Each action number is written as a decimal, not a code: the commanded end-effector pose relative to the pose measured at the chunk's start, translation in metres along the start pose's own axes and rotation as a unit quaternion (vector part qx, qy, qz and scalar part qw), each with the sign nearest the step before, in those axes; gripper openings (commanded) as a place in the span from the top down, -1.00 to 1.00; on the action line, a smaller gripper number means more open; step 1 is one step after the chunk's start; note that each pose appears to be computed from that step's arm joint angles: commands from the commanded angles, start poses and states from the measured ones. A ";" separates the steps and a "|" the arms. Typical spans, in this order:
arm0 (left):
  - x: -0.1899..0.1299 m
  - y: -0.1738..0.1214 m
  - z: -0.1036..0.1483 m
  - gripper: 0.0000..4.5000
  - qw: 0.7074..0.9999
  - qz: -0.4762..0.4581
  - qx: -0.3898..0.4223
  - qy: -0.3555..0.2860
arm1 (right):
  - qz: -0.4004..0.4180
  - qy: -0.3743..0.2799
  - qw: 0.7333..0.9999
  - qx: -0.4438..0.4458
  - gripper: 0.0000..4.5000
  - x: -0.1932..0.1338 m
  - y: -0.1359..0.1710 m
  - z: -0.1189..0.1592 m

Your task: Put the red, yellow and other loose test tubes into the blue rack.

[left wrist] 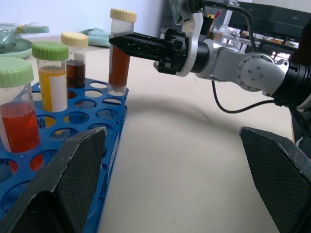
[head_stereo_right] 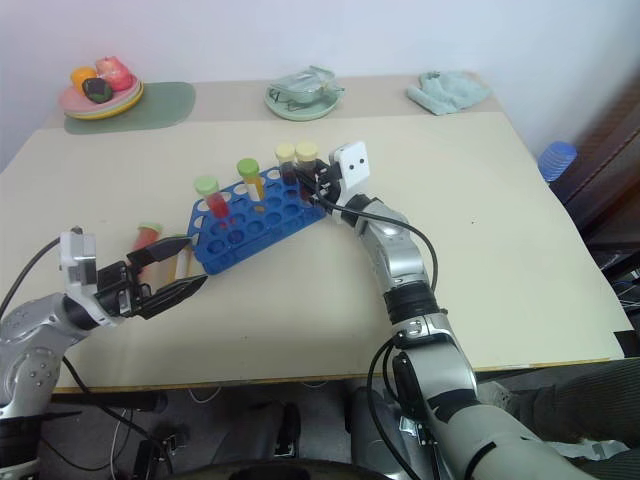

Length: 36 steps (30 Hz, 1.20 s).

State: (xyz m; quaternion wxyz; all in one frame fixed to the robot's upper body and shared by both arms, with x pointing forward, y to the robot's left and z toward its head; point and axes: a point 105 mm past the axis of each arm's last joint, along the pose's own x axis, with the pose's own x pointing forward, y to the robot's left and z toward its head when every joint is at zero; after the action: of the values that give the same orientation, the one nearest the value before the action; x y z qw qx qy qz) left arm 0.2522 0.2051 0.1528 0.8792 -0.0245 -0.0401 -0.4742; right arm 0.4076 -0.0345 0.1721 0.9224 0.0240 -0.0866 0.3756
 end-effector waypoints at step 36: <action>0.001 -0.002 0.009 -1.00 1.000 -0.009 0.016 -0.009 | -0.022 0.073 0.996 0.037 0.51 -0.013 -0.003 -0.058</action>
State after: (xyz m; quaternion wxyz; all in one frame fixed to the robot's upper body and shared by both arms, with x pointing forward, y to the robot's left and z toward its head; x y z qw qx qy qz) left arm 0.2521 0.2050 0.1529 0.8787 -0.0252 -0.0403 -0.4749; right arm 0.4112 -0.0355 0.1617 0.9261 0.0284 -0.0863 0.3663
